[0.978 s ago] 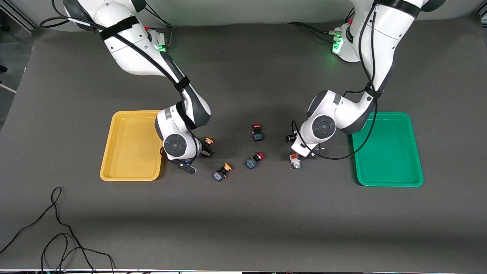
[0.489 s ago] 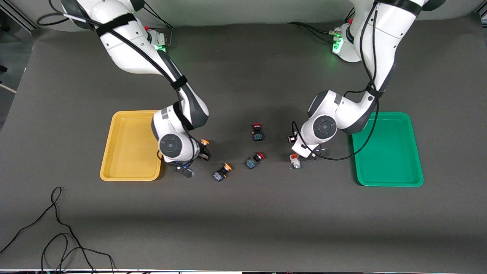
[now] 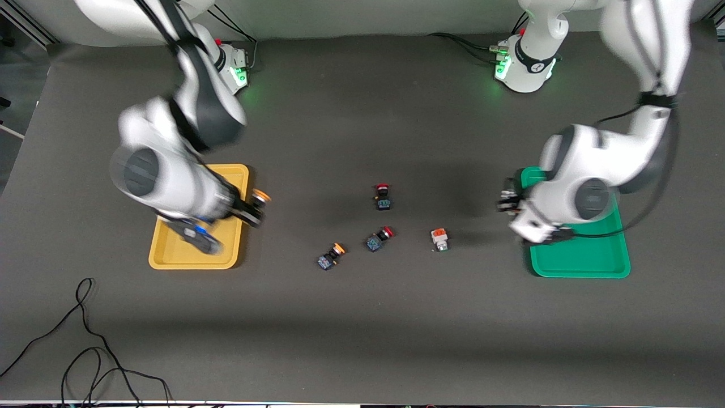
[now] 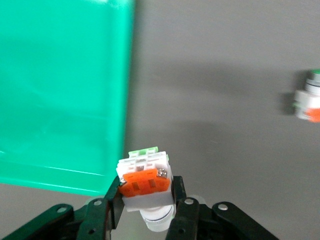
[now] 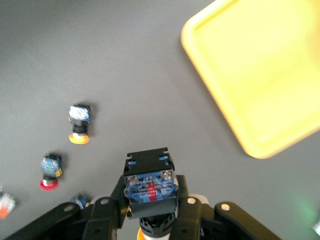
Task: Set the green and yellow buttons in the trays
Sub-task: 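Carry the black button to the yellow tray while the left gripper carries orange to green, then release both buttons into the trays and open both grippers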
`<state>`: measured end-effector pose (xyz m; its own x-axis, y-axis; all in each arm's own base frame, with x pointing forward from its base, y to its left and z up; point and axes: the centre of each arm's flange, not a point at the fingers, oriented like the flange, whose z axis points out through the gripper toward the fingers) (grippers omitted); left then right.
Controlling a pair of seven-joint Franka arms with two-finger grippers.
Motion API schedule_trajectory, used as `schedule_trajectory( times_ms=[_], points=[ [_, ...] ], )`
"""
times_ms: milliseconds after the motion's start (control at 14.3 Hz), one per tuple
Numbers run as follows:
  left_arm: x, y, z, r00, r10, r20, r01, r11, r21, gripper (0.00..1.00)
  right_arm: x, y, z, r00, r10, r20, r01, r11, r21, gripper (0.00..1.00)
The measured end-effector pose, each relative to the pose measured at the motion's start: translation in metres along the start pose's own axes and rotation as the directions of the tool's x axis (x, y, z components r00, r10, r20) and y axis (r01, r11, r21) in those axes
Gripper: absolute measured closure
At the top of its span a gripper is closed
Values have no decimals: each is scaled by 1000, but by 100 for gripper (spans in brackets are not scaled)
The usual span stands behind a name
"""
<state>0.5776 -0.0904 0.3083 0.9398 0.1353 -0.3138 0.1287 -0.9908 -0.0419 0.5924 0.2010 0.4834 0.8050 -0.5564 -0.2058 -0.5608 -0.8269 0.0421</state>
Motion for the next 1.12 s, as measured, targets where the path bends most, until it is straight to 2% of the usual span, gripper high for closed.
schedule_trajectory(
  times_ms=[140, 280, 419, 559, 699, 909, 1118],
  points=[
    [18, -53, 17, 999, 40, -4, -40, 999, 20, 56, 13, 54, -44, 998, -50, 39, 50, 999, -11, 59],
    [35, -84, 49, 996, 87, -21, -87, 996, 19, 56, 37, 96, -47, 990, -116, 76, 117, 993, -16, 59],
    [51, -98, 87, 992, 121, -39, -120, 992, 29, 56, 70, 123, -5, 977, -188, 104, 192, 981, -23, 59],
    [62, -95, 118, 989, 139, -53, -138, 990, 17, 56, 97, 137, 64, 964, -243, 106, 248, 968, -37, 59],
    [63, -93, 111, 986, 154, -57, -153, 988, 23, 56, 113, 148, 140, 950, -294, 106, 302, 951, -70, 59],
    [63, -94, 105, 986, 164, -33, -163, 986, 30, 31, 136, 176, 213, 931, -351, 96, 361, 926, -112, 59],
    [60, -100, 59, 989, 150, 18, -151, 987, 57, 1, 156, 205, 251, 922, -382, 65, 387, 912, -136, 59]
  ],
)
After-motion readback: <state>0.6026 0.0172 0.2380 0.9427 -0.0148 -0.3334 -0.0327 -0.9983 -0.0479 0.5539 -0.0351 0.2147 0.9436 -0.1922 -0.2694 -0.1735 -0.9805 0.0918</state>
